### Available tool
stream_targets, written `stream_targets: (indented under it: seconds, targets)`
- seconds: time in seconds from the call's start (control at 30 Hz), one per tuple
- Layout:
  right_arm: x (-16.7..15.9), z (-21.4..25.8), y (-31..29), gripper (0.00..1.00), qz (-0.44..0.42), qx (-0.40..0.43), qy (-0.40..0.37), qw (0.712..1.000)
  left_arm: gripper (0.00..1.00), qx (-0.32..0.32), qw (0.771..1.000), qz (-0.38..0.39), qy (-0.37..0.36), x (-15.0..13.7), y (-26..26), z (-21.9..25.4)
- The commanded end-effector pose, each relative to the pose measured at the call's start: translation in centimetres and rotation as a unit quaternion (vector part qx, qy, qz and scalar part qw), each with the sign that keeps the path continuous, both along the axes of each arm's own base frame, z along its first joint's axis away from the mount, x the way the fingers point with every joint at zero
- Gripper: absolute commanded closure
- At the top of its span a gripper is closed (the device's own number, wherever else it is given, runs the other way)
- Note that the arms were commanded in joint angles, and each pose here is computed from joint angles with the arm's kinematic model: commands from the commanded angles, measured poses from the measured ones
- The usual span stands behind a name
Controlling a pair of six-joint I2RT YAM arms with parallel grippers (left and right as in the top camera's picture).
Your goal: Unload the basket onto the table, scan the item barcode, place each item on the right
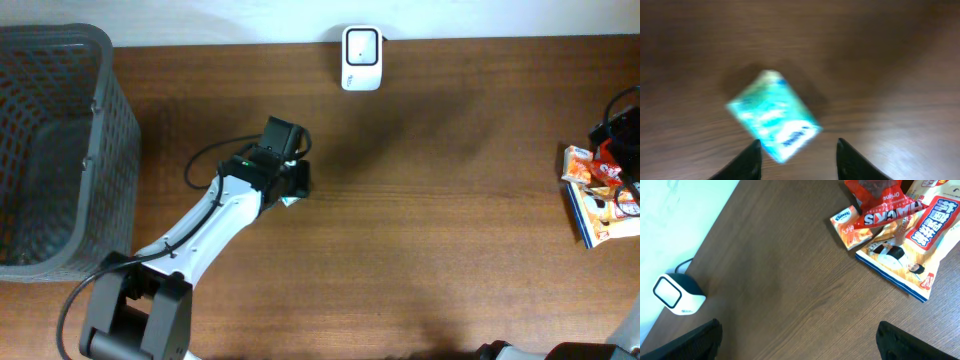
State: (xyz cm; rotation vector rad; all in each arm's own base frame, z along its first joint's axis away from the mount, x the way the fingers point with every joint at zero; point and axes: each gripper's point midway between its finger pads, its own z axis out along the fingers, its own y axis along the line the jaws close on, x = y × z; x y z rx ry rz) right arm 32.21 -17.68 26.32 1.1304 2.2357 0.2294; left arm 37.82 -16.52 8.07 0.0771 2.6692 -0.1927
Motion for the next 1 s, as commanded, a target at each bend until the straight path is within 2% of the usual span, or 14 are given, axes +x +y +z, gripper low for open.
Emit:
stream_targets:
  seconds: [0.0,0.1,0.27,0.37,0.43,0.5,0.6,0.73,0.87,0.97]
  targets:
    - [0.0,0.0,-0.1,0.02,-0.002,0.002,-0.001,1.000,0.71,0.035,0.995,0.094,-0.004,1.1,2.8,-1.0]
    - [0.0,0.0,-0.1,0.02,-0.002,0.002,-0.001,1.000,0.84,0.023,0.990,0.139,0.032,0.8,2.7,-3.9]
    - [0.0,0.0,-0.1,0.02,-0.002,0.002,-0.001,1.000,0.97,0.023,0.982,0.177,0.063,0.3,2.9,-6.6]
    - [0.0,0.0,-0.1,0.02,-0.002,0.002,-0.001,1.000,0.96,0.015,0.982,0.179,0.057,0.7,2.8,-6.6]
    - [0.0,0.0,-0.1,0.02,-0.002,0.002,-0.001,1.000,0.95,-0.013,0.984,0.168,0.057,1.1,1.6,-6.4]
    - [0.0,0.0,-0.1,0.01,-0.002,0.002,-0.001,1.000,0.96,-0.046,0.988,0.133,0.063,1.1,-0.1,-6.3]
    - [0.0,0.0,-0.1,0.02,-0.002,0.002,-0.001,1.000,0.97,-0.088,0.993,0.042,0.061,1.2,-3.3,-6.0]
    - [0.0,0.0,-0.1,0.02,-0.002,0.002,-0.001,1.000,0.94,-0.090,0.993,-0.042,0.055,0.8,-5.5,-6.8]
    - [0.0,0.0,-0.1,0.02,-0.002,0.002,-0.001,1.000,0.93,-0.116,0.986,-0.084,0.089,-0.5,-7.0,-8.5]
    - [0.0,0.0,-0.1,0.02,-0.003,0.002,-0.001,1.000,0.93,-0.160,0.970,-0.147,0.105,-1.9,-9.1,-8.0]
